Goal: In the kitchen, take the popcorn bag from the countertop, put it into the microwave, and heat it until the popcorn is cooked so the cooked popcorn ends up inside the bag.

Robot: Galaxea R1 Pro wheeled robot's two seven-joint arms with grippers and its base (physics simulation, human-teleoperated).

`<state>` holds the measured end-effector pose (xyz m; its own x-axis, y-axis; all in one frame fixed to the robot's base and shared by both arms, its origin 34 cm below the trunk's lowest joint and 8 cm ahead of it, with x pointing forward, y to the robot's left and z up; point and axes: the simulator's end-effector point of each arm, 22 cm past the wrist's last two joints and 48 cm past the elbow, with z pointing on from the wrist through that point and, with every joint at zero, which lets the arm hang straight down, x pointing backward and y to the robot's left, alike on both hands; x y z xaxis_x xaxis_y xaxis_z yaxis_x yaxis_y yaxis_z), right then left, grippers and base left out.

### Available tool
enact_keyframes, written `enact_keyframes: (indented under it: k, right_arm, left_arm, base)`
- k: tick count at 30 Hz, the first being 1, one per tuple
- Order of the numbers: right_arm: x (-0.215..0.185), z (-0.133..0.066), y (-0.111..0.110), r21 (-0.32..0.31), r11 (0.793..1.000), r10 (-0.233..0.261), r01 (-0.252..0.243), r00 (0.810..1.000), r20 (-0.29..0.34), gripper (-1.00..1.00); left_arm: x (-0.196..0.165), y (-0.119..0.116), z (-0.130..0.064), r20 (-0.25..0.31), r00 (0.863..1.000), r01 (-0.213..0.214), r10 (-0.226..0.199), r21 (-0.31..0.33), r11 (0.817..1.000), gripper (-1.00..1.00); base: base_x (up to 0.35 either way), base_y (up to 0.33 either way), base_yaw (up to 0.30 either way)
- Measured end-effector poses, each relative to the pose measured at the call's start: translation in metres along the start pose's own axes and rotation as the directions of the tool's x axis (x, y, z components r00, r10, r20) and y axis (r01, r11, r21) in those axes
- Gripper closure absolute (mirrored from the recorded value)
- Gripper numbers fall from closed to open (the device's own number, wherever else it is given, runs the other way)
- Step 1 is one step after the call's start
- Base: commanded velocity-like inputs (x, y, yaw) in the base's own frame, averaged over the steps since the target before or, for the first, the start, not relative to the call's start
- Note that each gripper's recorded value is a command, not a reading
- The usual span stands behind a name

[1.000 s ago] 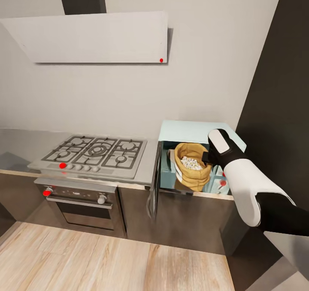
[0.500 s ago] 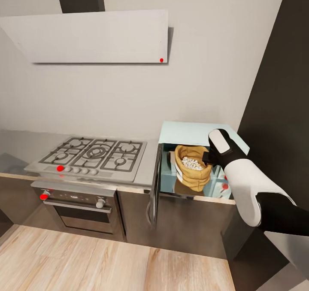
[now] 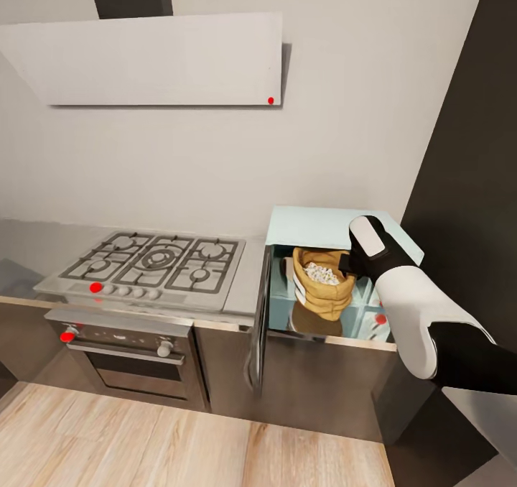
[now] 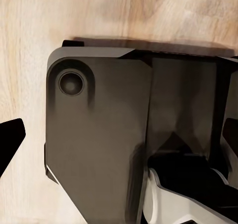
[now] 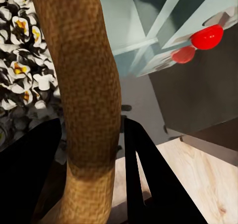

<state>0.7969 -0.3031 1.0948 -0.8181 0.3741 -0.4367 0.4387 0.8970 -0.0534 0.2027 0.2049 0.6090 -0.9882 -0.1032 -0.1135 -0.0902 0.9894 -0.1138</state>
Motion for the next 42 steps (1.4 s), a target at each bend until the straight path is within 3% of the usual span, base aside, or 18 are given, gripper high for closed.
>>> enact_keyframes:
  k: [42]
  right_arm:
    - [-0.0005, -0.0004, -0.0006, 0.002, 1.0, -0.001, 0.001, 1.0, 0.002, 1.0]
  left_arm:
    - [0.0008, -0.0013, 0.0, -0.003, 1.0, -0.004, 0.004, 0.002, 1.0, -1.0]
  base:
    - [0.057, -0.008, 0.0]
